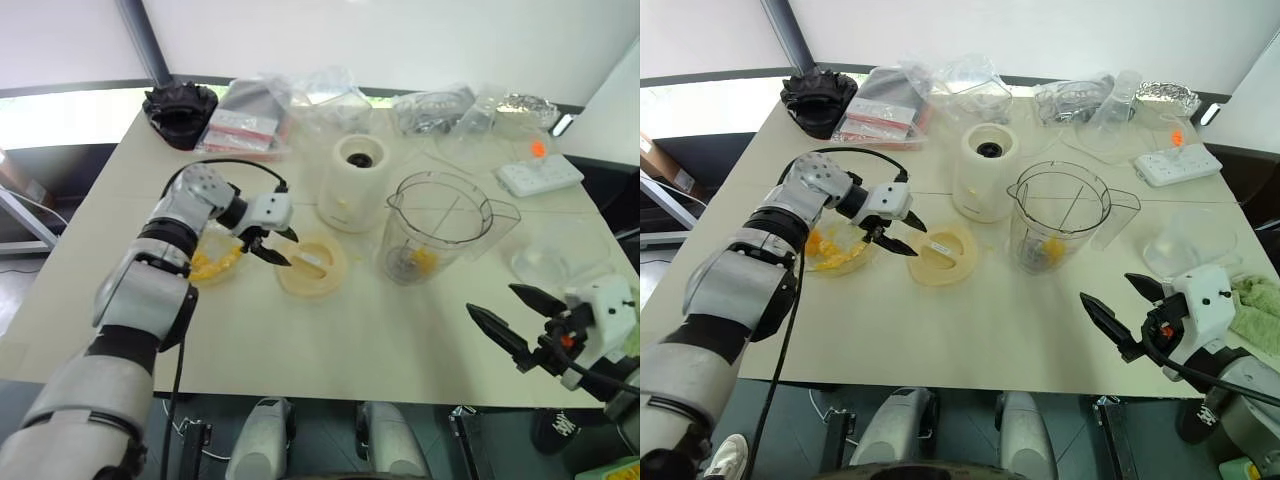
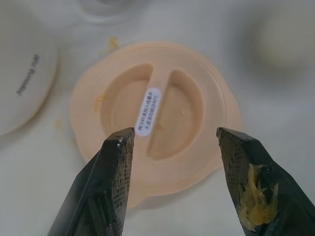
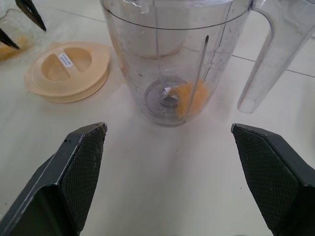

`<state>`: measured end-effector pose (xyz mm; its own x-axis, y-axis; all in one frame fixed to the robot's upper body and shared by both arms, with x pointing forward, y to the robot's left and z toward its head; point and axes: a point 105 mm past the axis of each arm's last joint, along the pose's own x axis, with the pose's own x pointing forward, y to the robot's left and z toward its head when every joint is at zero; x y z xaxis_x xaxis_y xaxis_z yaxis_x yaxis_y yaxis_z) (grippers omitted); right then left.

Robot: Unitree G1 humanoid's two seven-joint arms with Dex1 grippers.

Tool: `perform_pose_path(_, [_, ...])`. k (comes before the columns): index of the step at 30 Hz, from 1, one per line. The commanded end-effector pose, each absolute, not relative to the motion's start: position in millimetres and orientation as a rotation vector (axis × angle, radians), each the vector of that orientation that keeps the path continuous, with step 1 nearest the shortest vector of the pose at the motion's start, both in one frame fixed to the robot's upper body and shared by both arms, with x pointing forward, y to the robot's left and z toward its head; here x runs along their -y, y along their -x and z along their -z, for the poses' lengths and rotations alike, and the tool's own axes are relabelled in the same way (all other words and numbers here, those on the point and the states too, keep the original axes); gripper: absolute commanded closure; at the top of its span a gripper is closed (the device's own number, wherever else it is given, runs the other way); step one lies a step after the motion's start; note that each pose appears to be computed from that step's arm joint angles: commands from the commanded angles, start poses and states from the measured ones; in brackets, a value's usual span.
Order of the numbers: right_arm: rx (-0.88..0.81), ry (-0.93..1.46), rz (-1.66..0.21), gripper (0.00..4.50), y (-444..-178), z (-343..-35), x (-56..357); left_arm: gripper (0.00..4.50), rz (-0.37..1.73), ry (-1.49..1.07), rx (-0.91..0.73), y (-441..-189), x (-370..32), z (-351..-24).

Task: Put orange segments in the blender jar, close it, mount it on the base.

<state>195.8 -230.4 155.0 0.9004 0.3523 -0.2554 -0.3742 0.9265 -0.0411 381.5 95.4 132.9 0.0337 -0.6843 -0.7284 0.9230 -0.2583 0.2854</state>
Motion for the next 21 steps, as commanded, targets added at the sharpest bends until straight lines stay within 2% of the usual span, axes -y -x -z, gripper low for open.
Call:
perform_pose_path(1, [-0.201,0.108,-0.348,0.24,-186.6,-164.1,225.4,1.74,1.567,-1.049,-0.329,-385.6,-85.9,-133.7])
perform_pose_path(16, [-0.207,0.109,-0.255,0.24,-162.4,-164.2,223.9,1.74,1.449,-1.236,-0.37,-396.1,-64.7,-99.4])
perform_pose_path(21, [-0.205,0.119,-0.241,0.24,-162.1,-163.8,224.7,1.74,1.406,-1.157,-0.448,-396.2,-54.9,-86.0])
